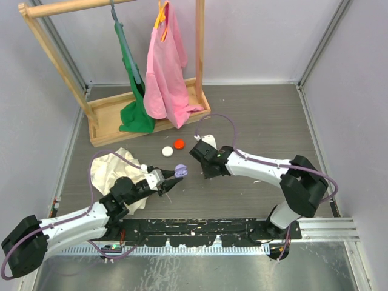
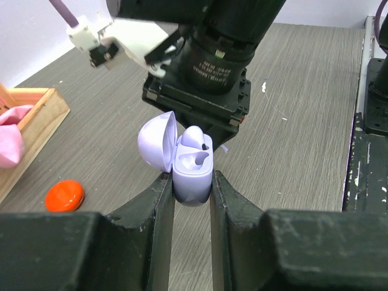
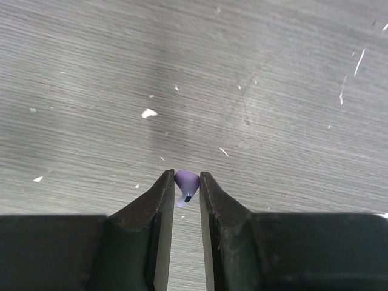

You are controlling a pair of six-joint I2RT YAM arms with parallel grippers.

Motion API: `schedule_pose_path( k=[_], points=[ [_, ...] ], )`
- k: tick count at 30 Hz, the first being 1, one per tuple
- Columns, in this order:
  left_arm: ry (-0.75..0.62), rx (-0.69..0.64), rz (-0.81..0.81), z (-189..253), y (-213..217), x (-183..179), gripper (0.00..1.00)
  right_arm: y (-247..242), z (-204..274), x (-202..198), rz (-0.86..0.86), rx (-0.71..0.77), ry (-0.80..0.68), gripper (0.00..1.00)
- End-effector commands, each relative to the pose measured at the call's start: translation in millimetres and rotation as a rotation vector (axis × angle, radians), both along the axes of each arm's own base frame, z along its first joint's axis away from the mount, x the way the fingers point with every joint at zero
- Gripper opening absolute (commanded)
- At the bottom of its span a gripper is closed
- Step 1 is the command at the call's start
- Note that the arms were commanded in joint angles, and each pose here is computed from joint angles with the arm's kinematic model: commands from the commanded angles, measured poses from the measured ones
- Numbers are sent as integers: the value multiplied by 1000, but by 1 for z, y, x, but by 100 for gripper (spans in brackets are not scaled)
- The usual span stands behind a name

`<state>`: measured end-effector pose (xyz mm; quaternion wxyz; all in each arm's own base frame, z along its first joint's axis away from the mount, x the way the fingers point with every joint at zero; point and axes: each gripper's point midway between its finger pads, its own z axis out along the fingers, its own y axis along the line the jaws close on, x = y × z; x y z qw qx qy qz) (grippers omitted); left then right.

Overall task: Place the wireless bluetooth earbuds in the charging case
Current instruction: Pick up the earbud from the center of the board, then place the earbud in the charging case.

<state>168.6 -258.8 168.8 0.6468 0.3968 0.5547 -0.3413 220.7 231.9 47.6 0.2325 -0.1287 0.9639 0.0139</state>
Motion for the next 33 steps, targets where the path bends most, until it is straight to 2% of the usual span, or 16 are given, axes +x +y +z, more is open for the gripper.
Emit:
schedule_pose_path(
  k=[1, 12, 19, 27, 33],
  points=[
    [-59, -73, 28, 34, -3, 8, 0, 21, 57, 24, 27, 69, -220, 24],
    [-54, -71, 92, 32, 4, 17, 0, 42, 130, 17, 160, 197, -497, 23],
    [-56, -62, 87, 30, 3, 17, 0, 55, 170, -2, 272, 354, -643, 22],
    [-49, -69, 84, 30, 2, 17, 0, 83, 199, -27, 407, 532, -749, 22],
    [-45, -73, 75, 30, 0, 16, 0, 102, 206, -37, 464, 586, -821, 22]
  ],
)
